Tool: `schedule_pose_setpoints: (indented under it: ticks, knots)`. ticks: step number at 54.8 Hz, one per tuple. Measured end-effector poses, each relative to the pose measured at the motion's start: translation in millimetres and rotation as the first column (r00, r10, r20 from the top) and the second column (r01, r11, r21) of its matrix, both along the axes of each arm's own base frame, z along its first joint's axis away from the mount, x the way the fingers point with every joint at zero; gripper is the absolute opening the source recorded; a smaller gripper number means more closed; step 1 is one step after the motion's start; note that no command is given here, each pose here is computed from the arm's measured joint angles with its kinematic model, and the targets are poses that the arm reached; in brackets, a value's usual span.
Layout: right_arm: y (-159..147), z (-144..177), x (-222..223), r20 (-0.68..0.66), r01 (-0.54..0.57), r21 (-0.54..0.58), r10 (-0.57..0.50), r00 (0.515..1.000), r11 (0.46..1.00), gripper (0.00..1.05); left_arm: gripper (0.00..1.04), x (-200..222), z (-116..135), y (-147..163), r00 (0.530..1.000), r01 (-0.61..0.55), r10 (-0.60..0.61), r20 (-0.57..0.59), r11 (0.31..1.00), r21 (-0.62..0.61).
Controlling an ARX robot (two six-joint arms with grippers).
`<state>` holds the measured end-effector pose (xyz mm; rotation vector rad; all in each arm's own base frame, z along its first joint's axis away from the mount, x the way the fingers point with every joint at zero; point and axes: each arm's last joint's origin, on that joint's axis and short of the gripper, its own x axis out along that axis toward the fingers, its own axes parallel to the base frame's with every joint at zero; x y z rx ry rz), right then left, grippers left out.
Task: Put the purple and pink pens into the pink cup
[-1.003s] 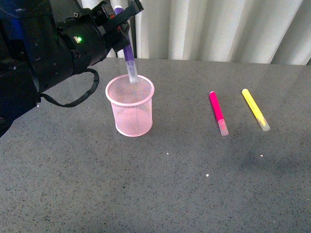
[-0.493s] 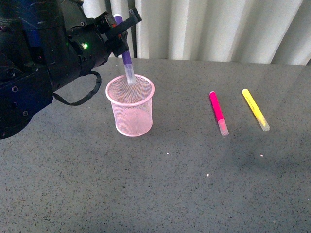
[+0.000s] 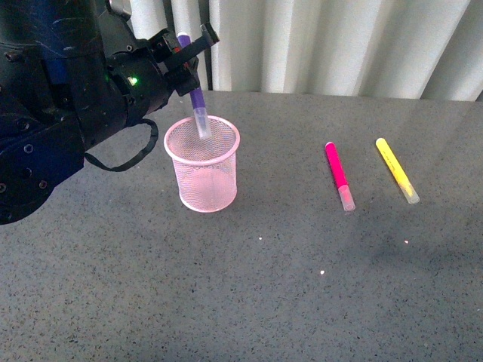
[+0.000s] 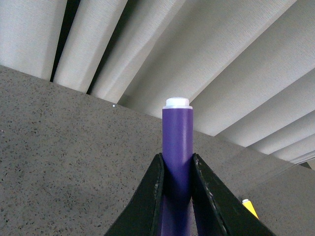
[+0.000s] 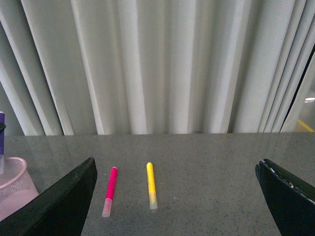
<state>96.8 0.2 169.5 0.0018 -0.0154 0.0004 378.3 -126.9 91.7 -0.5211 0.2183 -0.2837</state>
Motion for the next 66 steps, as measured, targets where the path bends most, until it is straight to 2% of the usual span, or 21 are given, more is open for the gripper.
schedule_pose_setpoints:
  ticks: [22,28,35,40,46,50,57,61,66]
  knots:
    - [0.0,0.0,0.0,0.000,0.000,0.000,0.000,1.000,1.000,0.98,0.13,-2.9,-3.8,-2.2,1.000,0.000,0.000,-0.026,1.000,-0.004]
    - [0.0,0.0,0.0,0.000,0.000,0.000,0.000,1.000,1.000,0.98,0.29,-3.3,-5.1,-2.0,0.999,0.000,-0.001,-0.044,1.000,-0.019]
    - [0.0,0.0,0.0,0.000,0.000,0.000,0.000,1.000,1.000,0.98,0.58,-6.8,-4.9,-0.5,0.998,0.006,-0.008,-0.061,1.000,-0.024]
    - [0.0,0.0,0.0,0.000,0.000,0.000,0.000,1.000,1.000,0.98,0.81,-12.0,5.4,5.5,0.997,0.008,-0.009,-0.077,1.000,-0.024]
    - [0.0,0.0,0.0,0.000,0.000,0.000,0.000,1.000,1.000,0.98,0.99,-17.8,21.7,14.5,0.994,0.002,-0.001,-0.108,1.000,0.013]
    - [0.0,0.0,0.0,0.000,0.000,0.000,0.000,1.000,1.000,0.98,0.98,-22.7,34.8,20.9,0.990,0.030,-0.021,-0.141,0.998,0.062]
    - [0.0,0.0,0.0,0.000,0.000,0.000,0.000,1.000,1.000,0.98,0.98,-44.3,61.9,37.2,0.968,0.160,-0.123,-0.218,0.973,0.165]
    - [0.0,0.0,0.0,0.000,0.000,0.000,0.000,1.000,1.000,0.98,0.98,-63.3,74.3,49.8,0.958,0.188,-0.117,-0.263,0.947,0.261]
    - [0.0,0.0,0.0,0.000,0.000,0.000,0.000,1.000,1.000,0.98,0.98,-78.2,86.0,57.4,0.960,0.205,-0.123,-0.252,0.921,0.331]
